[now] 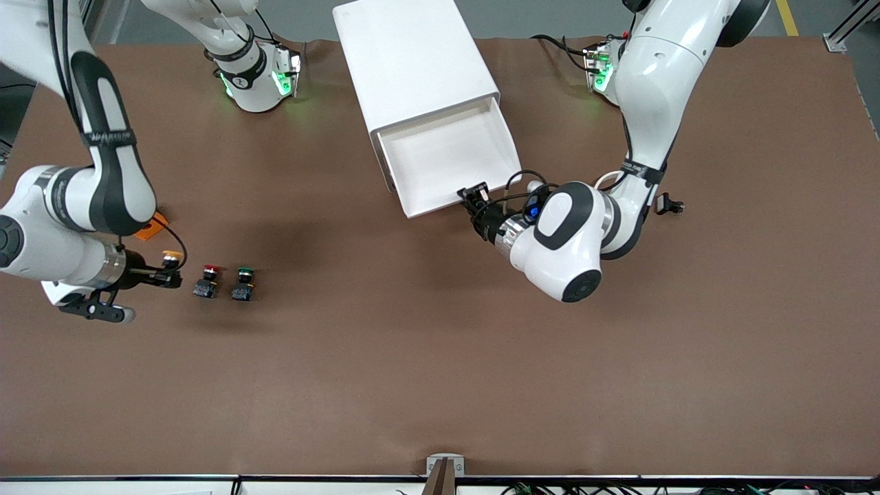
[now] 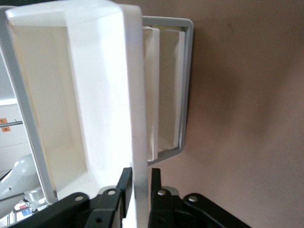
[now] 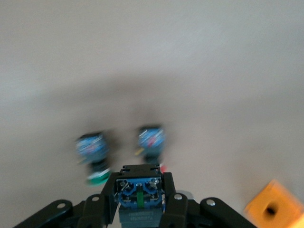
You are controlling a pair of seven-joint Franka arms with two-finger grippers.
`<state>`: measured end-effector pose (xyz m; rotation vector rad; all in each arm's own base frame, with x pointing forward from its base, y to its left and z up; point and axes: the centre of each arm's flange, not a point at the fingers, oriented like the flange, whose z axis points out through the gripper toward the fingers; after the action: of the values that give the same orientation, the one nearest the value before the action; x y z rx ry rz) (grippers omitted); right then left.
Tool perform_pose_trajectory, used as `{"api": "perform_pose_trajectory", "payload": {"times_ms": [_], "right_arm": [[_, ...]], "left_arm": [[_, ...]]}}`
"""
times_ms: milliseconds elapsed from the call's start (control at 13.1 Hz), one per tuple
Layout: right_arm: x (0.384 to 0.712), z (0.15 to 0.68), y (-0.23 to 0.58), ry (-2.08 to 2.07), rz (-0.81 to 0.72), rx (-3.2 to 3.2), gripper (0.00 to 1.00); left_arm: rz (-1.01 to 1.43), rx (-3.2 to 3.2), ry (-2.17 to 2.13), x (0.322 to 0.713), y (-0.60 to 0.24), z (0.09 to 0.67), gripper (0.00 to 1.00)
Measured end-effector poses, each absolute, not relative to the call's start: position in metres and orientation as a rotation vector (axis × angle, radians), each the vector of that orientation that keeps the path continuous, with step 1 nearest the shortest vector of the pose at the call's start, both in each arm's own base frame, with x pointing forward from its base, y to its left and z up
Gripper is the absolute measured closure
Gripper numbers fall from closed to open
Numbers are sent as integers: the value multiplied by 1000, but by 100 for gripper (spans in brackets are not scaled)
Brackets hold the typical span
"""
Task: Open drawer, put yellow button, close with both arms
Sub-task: 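Lift the yellow button with the right gripper while the left gripper releases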
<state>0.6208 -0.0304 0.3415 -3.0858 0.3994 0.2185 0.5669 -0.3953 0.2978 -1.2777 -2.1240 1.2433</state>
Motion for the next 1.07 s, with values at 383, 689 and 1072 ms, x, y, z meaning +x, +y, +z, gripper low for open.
{"api": "perform_pose_trajectory", "payload": {"times_ms": [383, 689, 1072], "right_arm": [[576, 434, 142, 737, 256, -2999, 59], [515, 475, 302, 970, 208, -2906, 59], [439, 498, 436, 1060, 119, -2819, 59]], "left_arm": [[1089, -1500, -2213, 600, -370, 321, 20], [942, -1927, -2160, 627, -342, 351, 0], [579, -2592, -1807, 654, -261, 445, 0]]}}
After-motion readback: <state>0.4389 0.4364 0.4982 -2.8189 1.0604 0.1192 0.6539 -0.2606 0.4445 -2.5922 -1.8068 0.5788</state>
